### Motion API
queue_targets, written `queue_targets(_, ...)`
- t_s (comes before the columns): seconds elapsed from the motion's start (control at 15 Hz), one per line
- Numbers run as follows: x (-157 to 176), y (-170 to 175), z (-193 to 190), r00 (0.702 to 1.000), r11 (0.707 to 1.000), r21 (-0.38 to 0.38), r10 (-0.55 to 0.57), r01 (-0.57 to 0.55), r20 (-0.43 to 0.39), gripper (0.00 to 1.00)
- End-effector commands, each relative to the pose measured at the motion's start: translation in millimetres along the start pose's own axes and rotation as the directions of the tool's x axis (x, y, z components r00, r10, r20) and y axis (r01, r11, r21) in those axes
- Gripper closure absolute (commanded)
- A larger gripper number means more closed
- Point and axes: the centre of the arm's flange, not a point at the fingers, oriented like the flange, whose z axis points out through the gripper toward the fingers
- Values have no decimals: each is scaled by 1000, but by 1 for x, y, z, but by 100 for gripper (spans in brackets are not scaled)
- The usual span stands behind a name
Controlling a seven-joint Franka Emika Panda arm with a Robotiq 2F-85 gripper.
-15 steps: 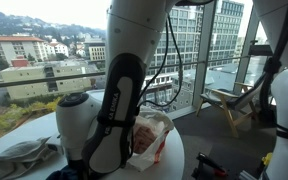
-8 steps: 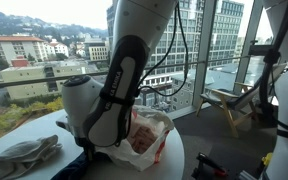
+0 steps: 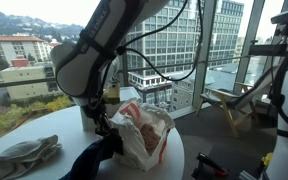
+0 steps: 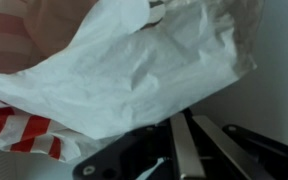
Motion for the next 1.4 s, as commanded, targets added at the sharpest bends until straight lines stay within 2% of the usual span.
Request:
queue_targets(0.0, 2, 25, -60, 983, 982, 69, 170, -175, 76, 99)
queue_targets(0.2, -4, 44, -91, 940, 941, 80, 319, -330, 125, 99)
queue_targets(0.4, -13, 59, -112, 878, 888, 16, 451, -459, 159, 99)
queue_targets(0.53, -17, 61, -126, 860, 874, -24, 482, -485, 166, 99)
queue_targets(0.67, -21, 59, -144, 855, 876, -102, 483, -472, 187, 99)
queue_targets(0.8, -27, 56, -159, 844, 876, -205, 478, -437, 244, 98)
queue_targets(0.93, -36, 55, -170, 826, 865, -312, 481, -393, 294, 99)
queue_targets(1.07, -41, 55, -179, 805, 841, -399, 501, -365, 319, 99)
queue_targets(1.2, -44, 55, -184, 787, 826, -452, 511, -338, 345, 99)
queue_targets(1.33, -44, 50, -187, 807, 831, -447, 494, -330, 324, 99)
